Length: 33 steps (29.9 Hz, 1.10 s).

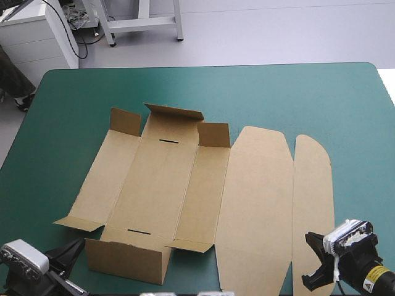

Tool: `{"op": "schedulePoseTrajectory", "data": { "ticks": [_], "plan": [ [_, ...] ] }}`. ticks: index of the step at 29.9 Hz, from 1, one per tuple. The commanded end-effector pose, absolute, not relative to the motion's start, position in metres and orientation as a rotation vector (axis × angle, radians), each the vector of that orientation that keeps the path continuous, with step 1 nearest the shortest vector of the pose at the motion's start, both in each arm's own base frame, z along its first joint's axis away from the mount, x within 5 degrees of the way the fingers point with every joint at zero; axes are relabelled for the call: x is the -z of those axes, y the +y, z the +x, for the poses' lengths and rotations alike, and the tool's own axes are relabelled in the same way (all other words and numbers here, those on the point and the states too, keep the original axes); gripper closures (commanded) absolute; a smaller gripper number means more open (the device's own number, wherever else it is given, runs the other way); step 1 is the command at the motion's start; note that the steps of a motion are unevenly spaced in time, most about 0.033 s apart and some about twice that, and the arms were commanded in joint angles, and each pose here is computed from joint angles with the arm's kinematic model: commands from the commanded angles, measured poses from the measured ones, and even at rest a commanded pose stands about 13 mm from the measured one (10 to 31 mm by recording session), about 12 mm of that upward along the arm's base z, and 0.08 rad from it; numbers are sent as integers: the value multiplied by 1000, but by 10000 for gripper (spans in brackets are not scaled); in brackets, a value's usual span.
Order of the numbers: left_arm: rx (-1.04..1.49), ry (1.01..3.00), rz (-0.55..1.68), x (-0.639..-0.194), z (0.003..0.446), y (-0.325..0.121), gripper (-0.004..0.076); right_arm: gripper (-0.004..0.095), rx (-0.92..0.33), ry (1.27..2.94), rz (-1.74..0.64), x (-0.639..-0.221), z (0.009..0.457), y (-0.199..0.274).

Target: Fold the box

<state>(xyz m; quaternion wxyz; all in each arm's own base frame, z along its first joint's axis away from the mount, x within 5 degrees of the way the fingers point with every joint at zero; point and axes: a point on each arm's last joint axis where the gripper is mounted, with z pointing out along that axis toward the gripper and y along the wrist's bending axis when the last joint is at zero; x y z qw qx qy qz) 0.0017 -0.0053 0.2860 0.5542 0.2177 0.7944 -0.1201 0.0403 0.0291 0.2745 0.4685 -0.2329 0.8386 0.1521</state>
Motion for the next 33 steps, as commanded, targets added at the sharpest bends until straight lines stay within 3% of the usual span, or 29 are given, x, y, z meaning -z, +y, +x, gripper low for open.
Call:
{"op": "schedulePoseTrajectory", "data": {
  "ticks": [1, 5, 7, 11, 13, 25, 33],
  "plan": [
    [312, 1804, 499, -298, 3, -7, 725, 921, -400, 1964, -527, -287, 42, 30],
    [309, 1837, 510, -295, 2, -7, 626, 921, -416, 1966, -523, -287, 42, 31],
    [309, 1838, 511, -295, 2, -7, 522, 921, -424, 1967, -521, -287, 42, 31],
    [309, 1838, 511, -295, 2, -7, 218, 921, -427, 1966, -524, -287, 41, 31],
    [318, 1842, 502, -295, 2, -7, 136, 923, -427, 1966, -524, -287, 41, 31],
    [292, 1840, 465, -298, 4, -4, 124, 923, -443, 1968, -520, -287, 41, 32],
    [214, 1941, 428, -341, 33, -10, 124, 923, -449, 1968, -518, -287, 41, 32]
  ]
}}
